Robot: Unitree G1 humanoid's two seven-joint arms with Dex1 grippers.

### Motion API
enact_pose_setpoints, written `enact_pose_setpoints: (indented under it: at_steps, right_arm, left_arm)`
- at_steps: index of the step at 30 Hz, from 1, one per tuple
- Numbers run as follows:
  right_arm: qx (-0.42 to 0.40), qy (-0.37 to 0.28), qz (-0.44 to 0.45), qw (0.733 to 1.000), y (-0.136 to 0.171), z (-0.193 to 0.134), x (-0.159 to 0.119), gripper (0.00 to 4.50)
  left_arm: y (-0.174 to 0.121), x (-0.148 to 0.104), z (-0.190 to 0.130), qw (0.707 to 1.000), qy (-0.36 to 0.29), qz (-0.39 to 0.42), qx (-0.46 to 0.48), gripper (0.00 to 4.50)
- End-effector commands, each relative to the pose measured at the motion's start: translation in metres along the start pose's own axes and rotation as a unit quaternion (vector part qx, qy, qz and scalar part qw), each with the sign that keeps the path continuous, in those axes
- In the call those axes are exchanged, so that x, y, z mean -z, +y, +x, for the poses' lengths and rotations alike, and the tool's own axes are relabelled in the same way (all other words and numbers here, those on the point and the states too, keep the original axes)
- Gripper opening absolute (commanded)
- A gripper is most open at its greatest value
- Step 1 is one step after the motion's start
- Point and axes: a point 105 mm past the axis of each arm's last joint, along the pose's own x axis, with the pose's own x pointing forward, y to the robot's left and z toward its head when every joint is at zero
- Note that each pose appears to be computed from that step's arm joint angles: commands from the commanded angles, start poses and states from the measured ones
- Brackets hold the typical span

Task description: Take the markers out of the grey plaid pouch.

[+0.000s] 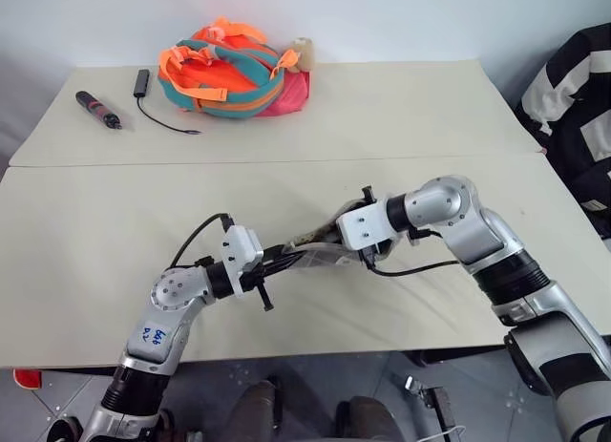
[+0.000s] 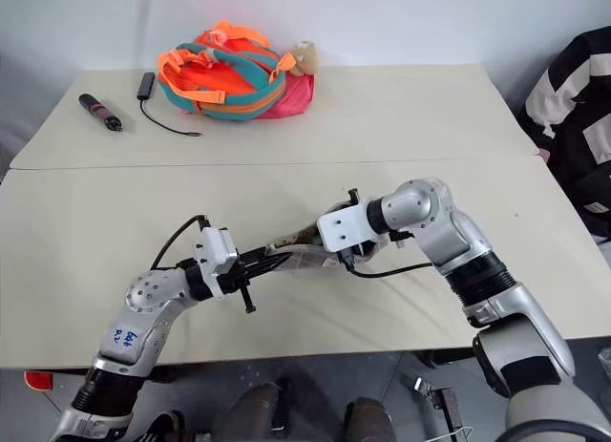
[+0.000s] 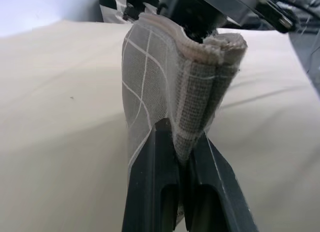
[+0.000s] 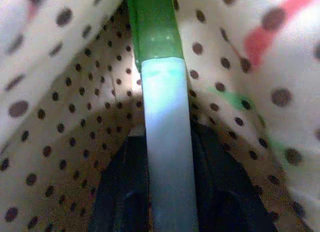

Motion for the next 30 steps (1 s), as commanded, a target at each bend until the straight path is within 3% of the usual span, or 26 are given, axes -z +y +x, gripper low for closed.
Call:
enact_pose_setpoints:
  at_steps: [1, 6, 11, 13, 18, 25, 30]
  right_arm:
    - [0.006, 0.017, -0.006, 1.000, 0.004, -0.007, 0.009, 0.68]
    - [-0.010, -0.053, 0.008, 0.999, 0.013, 0.004, -0.021, 0.67]
    - [-0.010, -0.066, 0.034, 0.997, 0.010, -0.010, -0.025, 0.67]
    - [-0.009, -0.160, 0.129, 0.979, 0.005, -0.018, -0.051, 0.67]
    - [0.014, -0.048, 0.093, 0.994, 0.002, -0.020, -0.008, 0.67]
    - [0.026, -0.072, 0.073, 0.994, 0.001, -0.010, -0.013, 0.67]
    - [0.014, -0.073, 0.071, 0.995, 0.009, 0.000, -0.014, 0.67]
  left_arm:
    - [0.016, 0.009, -0.013, 0.999, 0.026, 0.016, -0.043, 0.00]
    - [0.010, 0.015, -0.007, 0.998, 0.037, 0.019, -0.036, 0.00]
    - [0.009, 0.019, -0.009, 0.998, 0.046, 0.020, -0.036, 0.00]
    - [0.008, 0.021, -0.011, 0.998, 0.048, 0.018, -0.034, 0.00]
    - [0.004, 0.026, -0.016, 0.998, 0.056, 0.007, -0.028, 0.00]
    - [0.000, 0.024, -0.017, 0.998, 0.048, -0.016, -0.027, 0.00]
    - [0.000, 0.020, -0.016, 0.996, 0.028, -0.082, -0.035, 0.00]
